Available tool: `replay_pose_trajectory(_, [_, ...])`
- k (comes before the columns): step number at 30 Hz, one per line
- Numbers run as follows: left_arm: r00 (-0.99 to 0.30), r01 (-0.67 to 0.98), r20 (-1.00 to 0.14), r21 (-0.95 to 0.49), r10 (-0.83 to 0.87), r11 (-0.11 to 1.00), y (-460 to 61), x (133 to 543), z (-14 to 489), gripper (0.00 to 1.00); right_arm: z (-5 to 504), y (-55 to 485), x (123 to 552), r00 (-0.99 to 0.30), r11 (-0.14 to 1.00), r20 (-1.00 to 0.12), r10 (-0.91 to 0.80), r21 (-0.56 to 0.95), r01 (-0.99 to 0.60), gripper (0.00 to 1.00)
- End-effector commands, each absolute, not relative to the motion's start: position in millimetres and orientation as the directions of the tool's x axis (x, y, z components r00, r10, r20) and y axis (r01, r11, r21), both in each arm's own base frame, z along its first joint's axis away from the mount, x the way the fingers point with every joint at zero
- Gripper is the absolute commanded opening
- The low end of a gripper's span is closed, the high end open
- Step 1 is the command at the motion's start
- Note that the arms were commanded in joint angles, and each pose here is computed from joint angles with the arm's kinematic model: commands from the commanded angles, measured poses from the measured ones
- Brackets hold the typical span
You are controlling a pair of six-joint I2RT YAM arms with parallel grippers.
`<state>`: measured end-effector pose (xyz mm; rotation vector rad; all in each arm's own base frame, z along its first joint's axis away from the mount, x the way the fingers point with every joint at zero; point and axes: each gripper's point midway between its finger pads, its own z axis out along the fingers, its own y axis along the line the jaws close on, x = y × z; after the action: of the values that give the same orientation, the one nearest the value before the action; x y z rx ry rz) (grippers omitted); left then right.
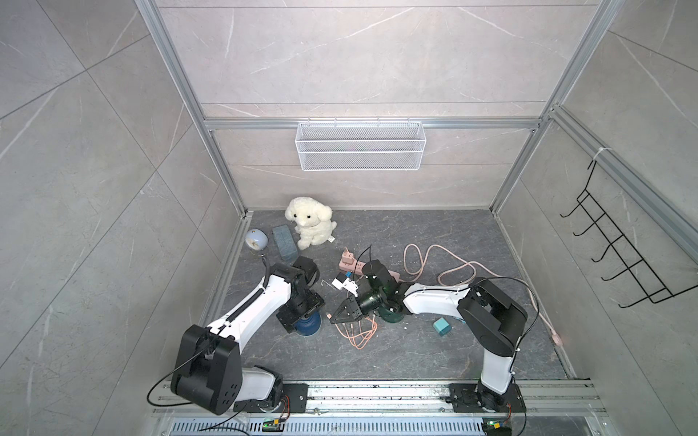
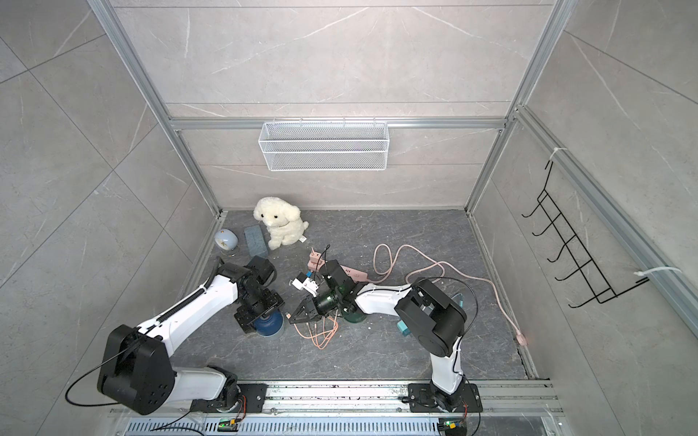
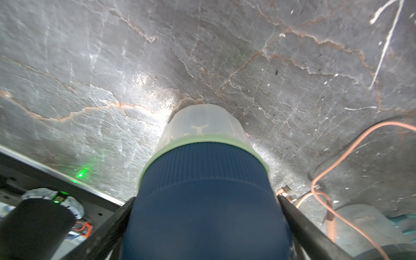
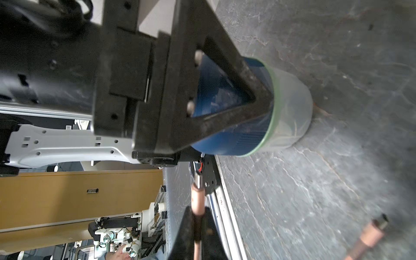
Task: Charge the cordless meat grinders
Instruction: Adjust the cordless meat grinder at the center of the board, then insert the charging cable into the cordless meat grinder.
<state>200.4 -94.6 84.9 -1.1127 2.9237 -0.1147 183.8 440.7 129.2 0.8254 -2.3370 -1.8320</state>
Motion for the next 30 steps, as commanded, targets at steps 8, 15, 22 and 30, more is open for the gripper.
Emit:
replay_pose_trajectory(8, [-0.57,-0.8,-0.105,-0.155,-0.815,0.58,-81,213,84,0.6,131,462,165,-0.831,0.097,-0.248,-0.498,0.936,-0.337,0.0])
replay_pose_trajectory(15, [-0.543,-0.816,-0.092,-0.178,-0.835,0.55,-84,216,77,0.58,127,468,161,-0.829,0.103,-0.234,-0.509,0.939,-0.328,0.0])
replay_pose_trajectory(22, [-0.556,-0.805,-0.068,-0.205,-0.829,0.557,-91,220,73,0.57,121,477,165,-0.834,0.115,-0.223,-0.505,0.94,-0.321,0.0])
replay_pose_trajectory(30, [-0.581,-0.788,-0.06,-0.21,-0.812,0.579,-96,223,70,0.55,121,482,168,-0.837,0.123,-0.221,-0.5,0.939,-0.322,0.0])
